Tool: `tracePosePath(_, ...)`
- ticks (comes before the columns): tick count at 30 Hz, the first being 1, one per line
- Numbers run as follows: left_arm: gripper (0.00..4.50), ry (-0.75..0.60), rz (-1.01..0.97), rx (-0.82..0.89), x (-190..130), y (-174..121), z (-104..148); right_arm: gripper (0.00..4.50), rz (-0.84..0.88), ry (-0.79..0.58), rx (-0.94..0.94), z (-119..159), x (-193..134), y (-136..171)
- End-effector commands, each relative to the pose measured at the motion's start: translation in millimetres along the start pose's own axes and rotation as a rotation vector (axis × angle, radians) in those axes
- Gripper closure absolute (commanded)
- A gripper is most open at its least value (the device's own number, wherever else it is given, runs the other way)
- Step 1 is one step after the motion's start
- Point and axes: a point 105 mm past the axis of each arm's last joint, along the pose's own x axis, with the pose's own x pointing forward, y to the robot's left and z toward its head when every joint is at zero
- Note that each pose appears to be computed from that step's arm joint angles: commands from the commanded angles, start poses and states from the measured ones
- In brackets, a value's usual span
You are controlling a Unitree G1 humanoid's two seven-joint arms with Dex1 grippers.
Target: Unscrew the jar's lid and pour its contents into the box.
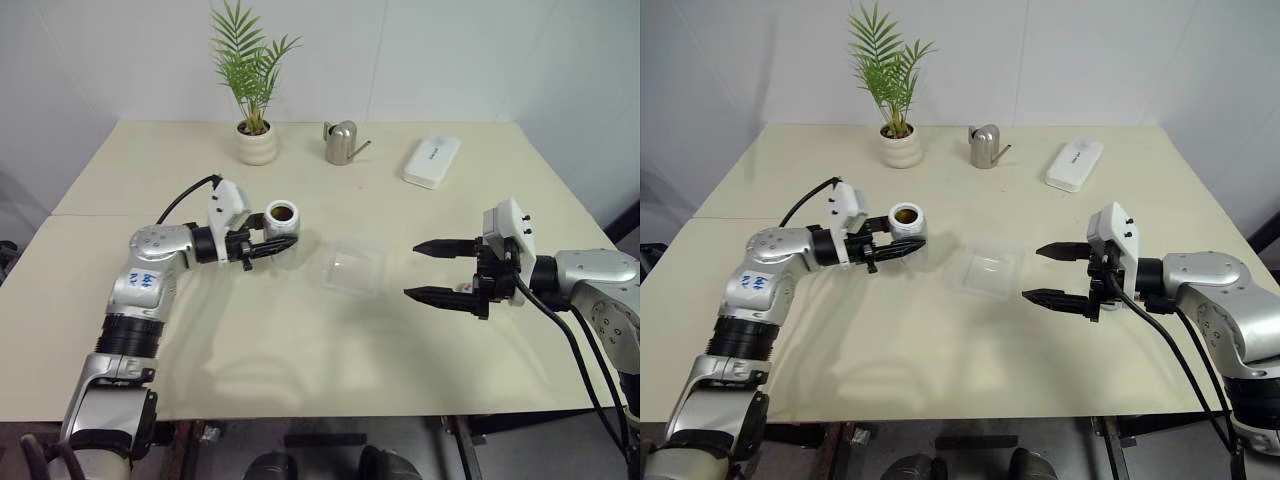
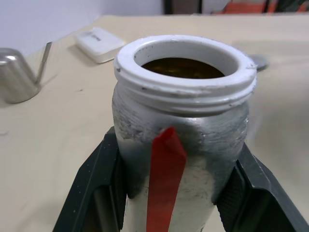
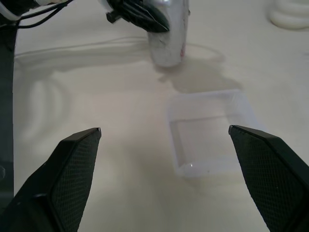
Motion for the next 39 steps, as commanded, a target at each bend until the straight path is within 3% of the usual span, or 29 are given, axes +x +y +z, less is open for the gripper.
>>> tracePosePath(1,2.56,0.035,0.056,0.115,19,12,11,0.04,-0.048,-0.048,-0.005,5,-5,0)
tracePosePath(4,2.56,0.055,0.131,0.208,41,20,18,0.04,-0.085,-0.067,0.013,3,-9,-1)
tracePosePath(7,2.56,0.084,0.194,0.517,65,19,32,0.04,-0.135,-0.082,0.027,0,-12,-5)
tracePosePath(12,2.56,0.078,0.332,1.202,86,13,51,0.04,-0.181,-0.108,0.048,-1,-14,-4)
tracePosePath(16,2.56,-0.024,0.407,1.834,96,-1,54,0.04,-0.208,-0.136,0.069,-1,-12,-4)
tracePosePath(21,2.56,-0.14,0.435,2.11,103,-14,40,0.04,-0.223,-0.168,0.088,3,-10,-3)
tracePosePath(32,2.56,-0.143,0.405,2.117,109,-14,30,0.04,-0.231,-0.205,0.115,2,-5,0)
tracePosePath(39,2.56,-0.109,0.393,1.984,92,-3,30,0.04,-0.224,-0.214,0.123,0,-3,-2)
